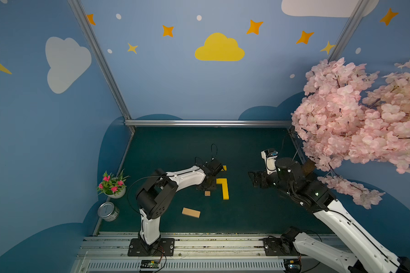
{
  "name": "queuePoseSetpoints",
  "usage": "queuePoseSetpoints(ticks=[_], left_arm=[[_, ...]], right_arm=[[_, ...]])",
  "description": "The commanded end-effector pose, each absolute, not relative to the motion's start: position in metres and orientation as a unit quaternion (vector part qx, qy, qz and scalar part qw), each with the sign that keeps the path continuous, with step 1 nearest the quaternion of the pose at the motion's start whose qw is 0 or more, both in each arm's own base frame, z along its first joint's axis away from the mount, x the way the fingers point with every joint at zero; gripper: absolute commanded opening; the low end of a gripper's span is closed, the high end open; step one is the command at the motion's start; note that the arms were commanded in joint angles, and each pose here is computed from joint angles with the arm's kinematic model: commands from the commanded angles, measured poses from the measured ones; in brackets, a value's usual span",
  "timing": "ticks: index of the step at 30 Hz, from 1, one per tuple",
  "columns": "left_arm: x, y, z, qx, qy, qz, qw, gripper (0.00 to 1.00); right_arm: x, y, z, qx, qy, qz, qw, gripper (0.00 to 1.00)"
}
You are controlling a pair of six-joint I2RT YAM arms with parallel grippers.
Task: Assemble the number 6 with building blocks
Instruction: Assemble the building block at the center of the board.
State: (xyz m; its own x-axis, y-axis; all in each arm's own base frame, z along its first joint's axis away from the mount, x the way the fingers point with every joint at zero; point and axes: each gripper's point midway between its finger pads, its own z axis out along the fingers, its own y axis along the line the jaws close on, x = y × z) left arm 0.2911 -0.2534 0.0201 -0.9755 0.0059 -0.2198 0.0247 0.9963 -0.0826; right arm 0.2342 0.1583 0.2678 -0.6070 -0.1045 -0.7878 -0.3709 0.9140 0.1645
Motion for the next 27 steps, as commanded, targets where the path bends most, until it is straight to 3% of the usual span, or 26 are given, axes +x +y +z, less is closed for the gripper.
queuePoseSetpoints(ticks=[1,14,16,19,20,23,27], left_arm=[[0.293,-0.253,0.016,0.006,0.994,-0.029,0.107,0.27],[0.294,-0.256,0.015,0.008,0.994,-0.028,0.105,0.3],[0.293,-0.257,0.015,0.009,0.994,-0.03,0.101,0.41],[0.291,-0.259,0.013,0.007,0.995,-0.032,0.094,0.77],[0.29,-0.26,0.014,0.006,0.995,-0.032,0.093,0.83],[0.288,-0.26,0.02,0.005,0.995,-0.031,0.099,0.92],[0.288,-0.258,0.042,0.001,0.993,-0.034,0.115,0.95]], right_arm=[[0.231,0.156,0.264,-0.141,0.883,0.155,0.419,0.87],[0.231,0.154,0.263,-0.137,0.884,0.156,0.419,0.87],[0.231,0.153,0.262,-0.136,0.884,0.156,0.418,0.87],[0.23,0.152,0.261,-0.135,0.884,0.157,0.419,0.87],[0.229,0.152,0.26,-0.135,0.884,0.157,0.419,0.87],[0.229,0.151,0.259,-0.131,0.885,0.158,0.418,0.87],[0.228,0.15,0.259,-0.125,0.883,0.162,0.423,0.87]])
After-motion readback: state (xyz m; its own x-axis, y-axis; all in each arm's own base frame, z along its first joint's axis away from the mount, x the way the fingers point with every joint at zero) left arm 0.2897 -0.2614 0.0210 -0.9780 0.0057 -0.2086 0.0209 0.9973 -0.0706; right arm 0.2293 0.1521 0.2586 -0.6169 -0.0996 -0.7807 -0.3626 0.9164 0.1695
